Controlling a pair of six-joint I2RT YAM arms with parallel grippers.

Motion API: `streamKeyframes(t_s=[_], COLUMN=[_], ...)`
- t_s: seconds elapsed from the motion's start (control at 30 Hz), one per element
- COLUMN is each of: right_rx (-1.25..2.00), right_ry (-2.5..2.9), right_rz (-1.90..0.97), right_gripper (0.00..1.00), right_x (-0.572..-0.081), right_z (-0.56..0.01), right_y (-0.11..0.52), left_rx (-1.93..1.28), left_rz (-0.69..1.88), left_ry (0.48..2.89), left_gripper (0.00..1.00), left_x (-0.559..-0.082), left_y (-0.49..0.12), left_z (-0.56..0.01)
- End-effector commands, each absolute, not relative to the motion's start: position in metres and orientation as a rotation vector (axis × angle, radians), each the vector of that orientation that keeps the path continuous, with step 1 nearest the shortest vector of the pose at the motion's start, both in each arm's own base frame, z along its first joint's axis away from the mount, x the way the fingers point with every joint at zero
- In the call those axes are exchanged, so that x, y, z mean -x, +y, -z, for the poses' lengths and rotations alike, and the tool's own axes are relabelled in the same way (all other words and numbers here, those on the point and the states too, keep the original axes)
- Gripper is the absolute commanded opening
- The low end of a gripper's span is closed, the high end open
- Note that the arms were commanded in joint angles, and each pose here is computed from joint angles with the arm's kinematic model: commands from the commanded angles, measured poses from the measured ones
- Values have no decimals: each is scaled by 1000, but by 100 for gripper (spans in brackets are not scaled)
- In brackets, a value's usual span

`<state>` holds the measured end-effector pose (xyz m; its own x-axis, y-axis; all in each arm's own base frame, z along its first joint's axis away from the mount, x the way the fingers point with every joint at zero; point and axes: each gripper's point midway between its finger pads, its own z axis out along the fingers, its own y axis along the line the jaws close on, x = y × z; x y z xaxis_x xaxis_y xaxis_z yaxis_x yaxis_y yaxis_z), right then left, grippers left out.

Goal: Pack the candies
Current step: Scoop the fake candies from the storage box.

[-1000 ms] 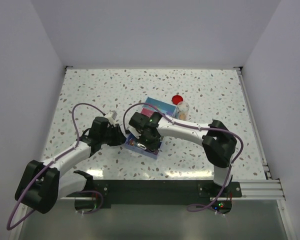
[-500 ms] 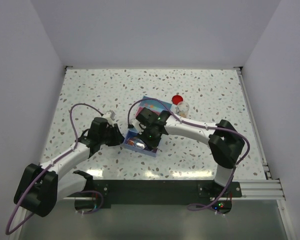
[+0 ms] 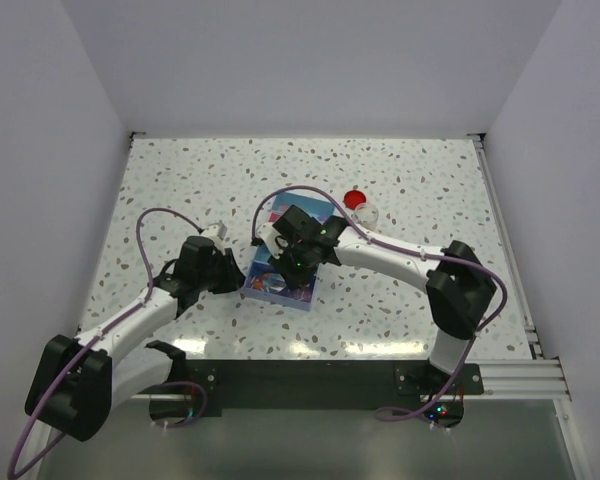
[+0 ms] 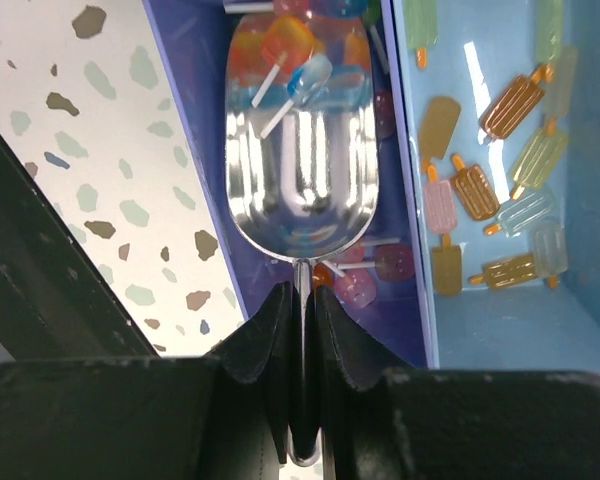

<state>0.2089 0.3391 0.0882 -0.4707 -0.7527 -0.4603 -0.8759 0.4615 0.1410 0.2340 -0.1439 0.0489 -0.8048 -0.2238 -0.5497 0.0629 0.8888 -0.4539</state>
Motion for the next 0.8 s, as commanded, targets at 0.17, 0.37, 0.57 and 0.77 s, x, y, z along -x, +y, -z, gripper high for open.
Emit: streamKeyframes(t_s=[0.17,0.37,0.57,0.77], right_rx=[1325,1299,1310,1426], right_ry=[2034,2041,2071,2149], right_rz=[-647,-662,-677,-632], right_gripper=[0,0,0,0], right_x=[-238,-239,-242,-233], right_z=[-159,-123,-80,-53], right_y=[387,391,401,390], left_rx=[55,49,44,48], left_rz=[701,722,760,748], left_ry=[2414,2400,2413,2416], left_gripper=[32,32,32,32], left_x=[-232,-233,-232,-234], left_y=[-162,-165,-170,-169], left_z=[-67,-70,-68,-69])
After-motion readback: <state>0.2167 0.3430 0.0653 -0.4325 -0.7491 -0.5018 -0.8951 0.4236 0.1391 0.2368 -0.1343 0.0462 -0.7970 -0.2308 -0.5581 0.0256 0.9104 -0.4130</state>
